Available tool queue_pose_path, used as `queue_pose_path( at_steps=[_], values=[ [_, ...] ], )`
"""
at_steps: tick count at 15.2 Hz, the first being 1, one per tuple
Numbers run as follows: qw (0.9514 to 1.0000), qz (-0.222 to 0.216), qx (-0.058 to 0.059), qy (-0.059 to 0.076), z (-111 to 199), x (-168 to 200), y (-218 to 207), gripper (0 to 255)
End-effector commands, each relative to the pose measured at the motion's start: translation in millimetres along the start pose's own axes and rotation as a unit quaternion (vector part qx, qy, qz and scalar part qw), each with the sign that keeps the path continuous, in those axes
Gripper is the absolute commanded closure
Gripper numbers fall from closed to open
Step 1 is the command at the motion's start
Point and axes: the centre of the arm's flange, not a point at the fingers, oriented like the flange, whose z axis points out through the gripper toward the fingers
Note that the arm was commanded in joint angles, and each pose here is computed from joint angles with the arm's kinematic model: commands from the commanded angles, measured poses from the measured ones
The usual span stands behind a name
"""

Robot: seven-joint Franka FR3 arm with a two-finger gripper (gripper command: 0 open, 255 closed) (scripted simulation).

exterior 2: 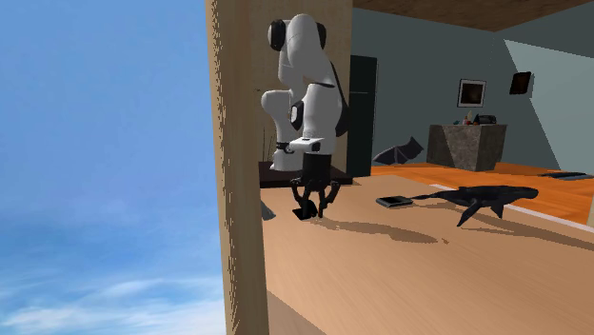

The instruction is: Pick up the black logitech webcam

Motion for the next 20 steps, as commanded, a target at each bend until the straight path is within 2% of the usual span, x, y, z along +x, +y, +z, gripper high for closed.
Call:
queue_pose_path(
  at_steps=[1, 3, 18, 20],
  values=[
    [1.0000, 0.000, 0.000, -0.001, 1, 0, 0, 255],
    [1.0000, 0.000, 0.000, -0.001, 0, -1, 0, 255],
    [1.0000, 0.000, 0.000, -0.001, -78, 5, 6, 255],
    [1.0000, 0.000, 0.000, -0.001, -79, 5, 6, 255]
  ],
)
